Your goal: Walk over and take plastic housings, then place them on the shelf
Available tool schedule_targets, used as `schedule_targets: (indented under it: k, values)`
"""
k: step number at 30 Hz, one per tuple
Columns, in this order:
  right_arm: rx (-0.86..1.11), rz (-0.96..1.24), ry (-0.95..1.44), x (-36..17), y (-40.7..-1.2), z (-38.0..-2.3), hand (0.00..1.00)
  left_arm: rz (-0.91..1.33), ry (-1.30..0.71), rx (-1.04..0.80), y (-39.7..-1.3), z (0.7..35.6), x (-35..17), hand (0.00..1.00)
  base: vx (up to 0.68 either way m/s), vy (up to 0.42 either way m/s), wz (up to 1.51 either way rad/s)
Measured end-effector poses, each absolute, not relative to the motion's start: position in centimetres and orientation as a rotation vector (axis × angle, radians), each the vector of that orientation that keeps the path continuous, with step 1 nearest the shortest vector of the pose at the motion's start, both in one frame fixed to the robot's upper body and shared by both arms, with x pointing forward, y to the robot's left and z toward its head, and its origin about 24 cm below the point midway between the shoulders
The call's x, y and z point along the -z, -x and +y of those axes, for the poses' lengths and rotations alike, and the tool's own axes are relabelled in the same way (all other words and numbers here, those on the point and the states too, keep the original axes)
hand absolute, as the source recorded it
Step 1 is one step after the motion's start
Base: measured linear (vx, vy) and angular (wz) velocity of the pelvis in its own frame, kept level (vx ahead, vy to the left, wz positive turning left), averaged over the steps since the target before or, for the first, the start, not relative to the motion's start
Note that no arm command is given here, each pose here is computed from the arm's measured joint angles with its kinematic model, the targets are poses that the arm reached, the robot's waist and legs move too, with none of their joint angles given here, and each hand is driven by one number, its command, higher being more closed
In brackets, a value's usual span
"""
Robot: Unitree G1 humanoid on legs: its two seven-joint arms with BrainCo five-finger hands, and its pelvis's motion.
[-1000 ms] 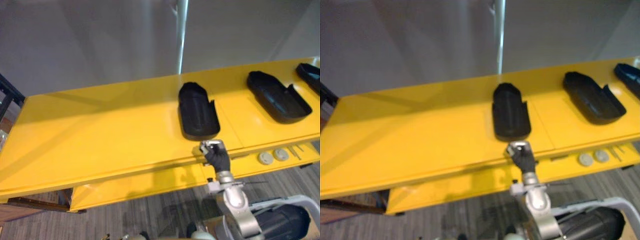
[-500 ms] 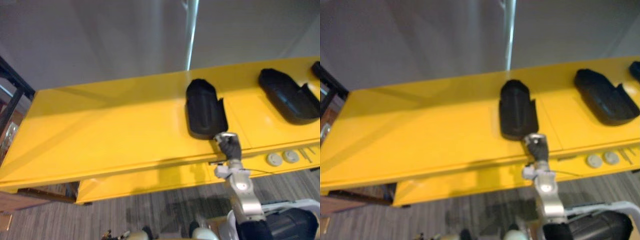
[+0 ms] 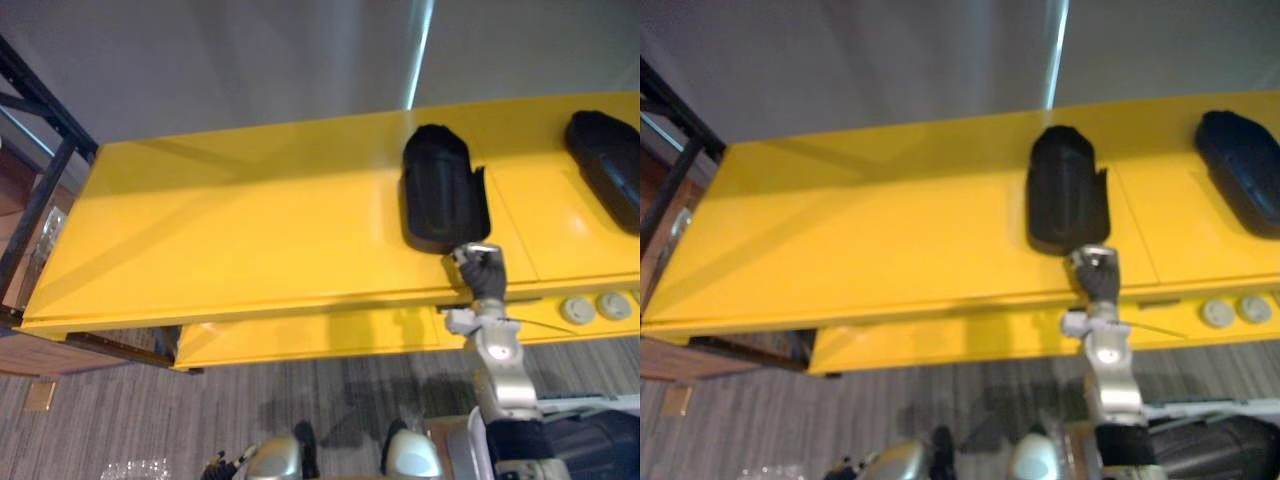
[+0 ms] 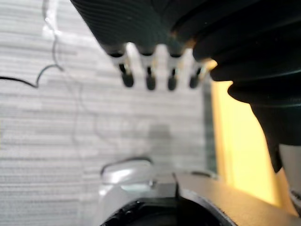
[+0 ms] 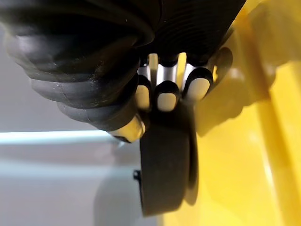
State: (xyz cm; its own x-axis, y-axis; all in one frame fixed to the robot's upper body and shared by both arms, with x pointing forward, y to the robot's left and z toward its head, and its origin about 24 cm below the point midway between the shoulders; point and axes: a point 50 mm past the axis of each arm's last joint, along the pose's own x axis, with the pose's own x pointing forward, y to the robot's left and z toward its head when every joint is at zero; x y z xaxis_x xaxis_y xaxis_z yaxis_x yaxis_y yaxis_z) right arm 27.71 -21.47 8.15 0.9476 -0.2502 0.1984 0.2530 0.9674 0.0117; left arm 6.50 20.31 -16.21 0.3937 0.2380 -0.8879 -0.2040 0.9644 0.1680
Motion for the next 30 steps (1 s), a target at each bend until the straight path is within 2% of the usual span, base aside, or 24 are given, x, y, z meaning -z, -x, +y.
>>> schedule_targets:
  k: [17,24,25,30]
  values:
    - [0.338,-0.268,0.04,-11.1,-30.9,-23.3,1.0,1.102,-0.016,-0.267,-7.1,19.9,16.0,0.0,0.0,0.009,0.04]
    - [0.405,-0.328,0.073,-12.0,-30.0,-23.5,1.0,1.091,-0.012,-0.265,-7.3,19.8,16.0,0.0,0.0,0.002,0.0]
    - [0.421,-0.364,0.09,-12.4,-29.1,-23.2,0.0,1.09,-0.012,-0.265,-7.3,19.8,16.0,0.0,0.04,-0.005,-0.03]
    - [0.36,-0.682,0.094,-17.3,-25.6,-21.0,0.0,1.091,-0.015,-0.269,-7.2,19.8,16.0,0.0,0.04,0.002,-0.1]
